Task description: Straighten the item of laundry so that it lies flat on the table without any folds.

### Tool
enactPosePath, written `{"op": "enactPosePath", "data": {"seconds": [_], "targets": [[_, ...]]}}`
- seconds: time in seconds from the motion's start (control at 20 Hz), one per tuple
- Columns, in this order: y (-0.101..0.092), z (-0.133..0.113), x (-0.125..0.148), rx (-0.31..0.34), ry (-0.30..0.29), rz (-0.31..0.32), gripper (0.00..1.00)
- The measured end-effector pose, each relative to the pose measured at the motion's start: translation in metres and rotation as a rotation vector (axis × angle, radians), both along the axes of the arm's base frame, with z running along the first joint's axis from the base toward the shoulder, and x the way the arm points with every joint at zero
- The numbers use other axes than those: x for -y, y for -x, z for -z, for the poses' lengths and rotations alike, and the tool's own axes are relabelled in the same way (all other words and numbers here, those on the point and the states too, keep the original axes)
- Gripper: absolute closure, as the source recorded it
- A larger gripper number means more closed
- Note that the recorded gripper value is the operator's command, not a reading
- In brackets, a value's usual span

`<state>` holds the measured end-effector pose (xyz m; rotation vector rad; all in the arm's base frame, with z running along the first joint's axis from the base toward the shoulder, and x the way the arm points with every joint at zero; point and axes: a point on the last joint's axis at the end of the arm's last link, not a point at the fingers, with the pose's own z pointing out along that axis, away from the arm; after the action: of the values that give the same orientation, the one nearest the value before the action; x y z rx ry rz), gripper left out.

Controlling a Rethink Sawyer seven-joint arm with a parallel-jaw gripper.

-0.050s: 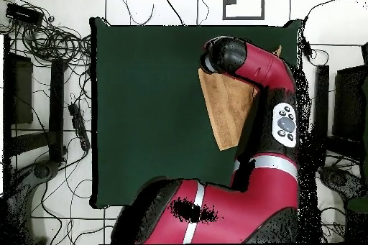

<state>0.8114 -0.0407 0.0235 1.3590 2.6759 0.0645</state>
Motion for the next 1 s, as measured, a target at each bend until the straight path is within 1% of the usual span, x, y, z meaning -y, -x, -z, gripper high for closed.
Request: {"op": "enactPosePath", "data": {"seconds": [0.3,0.6,0.85,1.0], "targets": [[0.0,-0.004,-0.005,0.001,-0.016,0.012,0.0],[0.004,-0.022,-0.011,0.002,-0.021,0.018,0.0],[0.012,-0.053,-0.019,0.007,-0.016,0.018,0.0],[0.015,-0.07,-0.019,0.014,-0.019,0.026,0.0]]}}
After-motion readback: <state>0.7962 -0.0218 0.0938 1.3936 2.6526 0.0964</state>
